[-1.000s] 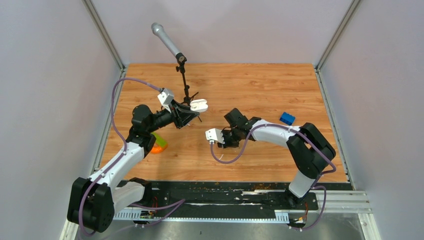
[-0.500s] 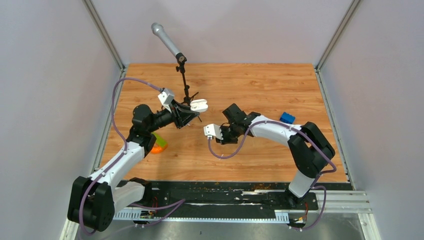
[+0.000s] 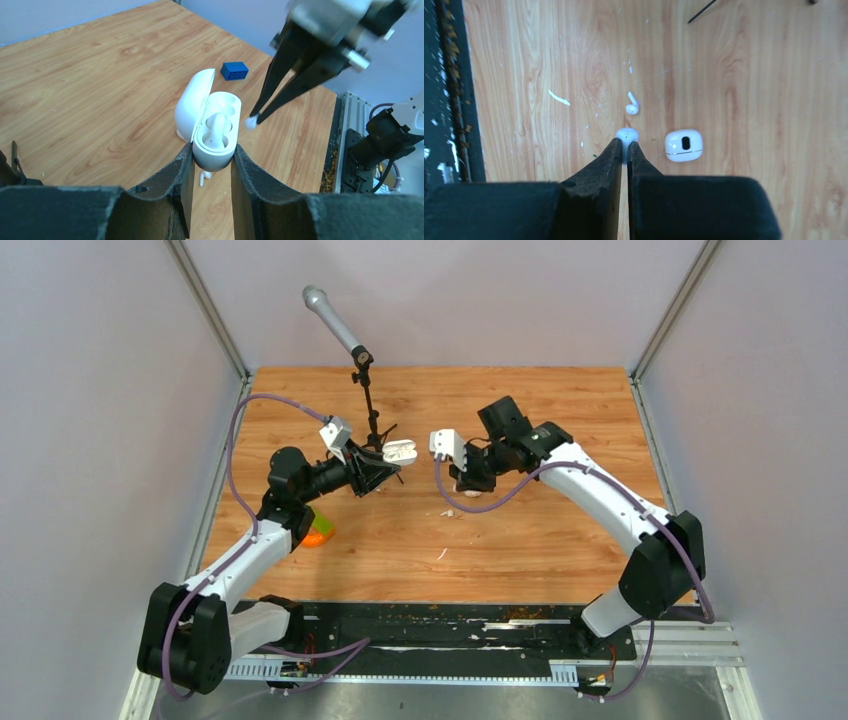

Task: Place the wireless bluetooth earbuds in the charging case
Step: Pick up the earbud from the center of the board, then place the earbud in the charging case.

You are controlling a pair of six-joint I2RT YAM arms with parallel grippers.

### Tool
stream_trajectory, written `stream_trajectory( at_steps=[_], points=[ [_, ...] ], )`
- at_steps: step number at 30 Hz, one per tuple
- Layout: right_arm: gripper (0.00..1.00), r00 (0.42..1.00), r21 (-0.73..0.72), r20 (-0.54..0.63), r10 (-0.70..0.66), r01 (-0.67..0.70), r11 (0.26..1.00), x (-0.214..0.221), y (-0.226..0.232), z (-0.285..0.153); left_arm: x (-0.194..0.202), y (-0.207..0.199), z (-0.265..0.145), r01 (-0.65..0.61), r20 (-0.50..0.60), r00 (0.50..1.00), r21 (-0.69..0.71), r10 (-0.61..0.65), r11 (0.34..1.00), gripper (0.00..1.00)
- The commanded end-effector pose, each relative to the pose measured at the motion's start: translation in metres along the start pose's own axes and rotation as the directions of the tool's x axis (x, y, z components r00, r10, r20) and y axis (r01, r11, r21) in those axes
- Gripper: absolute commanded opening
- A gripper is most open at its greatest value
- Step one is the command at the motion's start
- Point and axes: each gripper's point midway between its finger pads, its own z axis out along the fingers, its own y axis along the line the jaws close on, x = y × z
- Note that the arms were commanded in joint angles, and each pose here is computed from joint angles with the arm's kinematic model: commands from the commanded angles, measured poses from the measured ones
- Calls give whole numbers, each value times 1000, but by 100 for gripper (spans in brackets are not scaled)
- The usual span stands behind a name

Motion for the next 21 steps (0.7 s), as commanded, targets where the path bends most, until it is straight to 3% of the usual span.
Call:
stream_trajectory(
  at_steps=[1, 11, 21],
  points=[
    [0, 991, -12, 120, 57, -56, 998, -60, 6, -50, -23, -5, 3, -84, 58, 995, 39, 82, 996, 0],
    [0, 962, 15, 262, 81, -88, 996, -128, -15, -89, -26, -10, 2, -96, 63, 994, 57, 92, 994, 0],
    [2, 911, -68, 374, 173, -159, 985, -176, -22, -101, -26, -18, 0, -129, 60, 991, 91, 123, 987, 0]
  ],
)
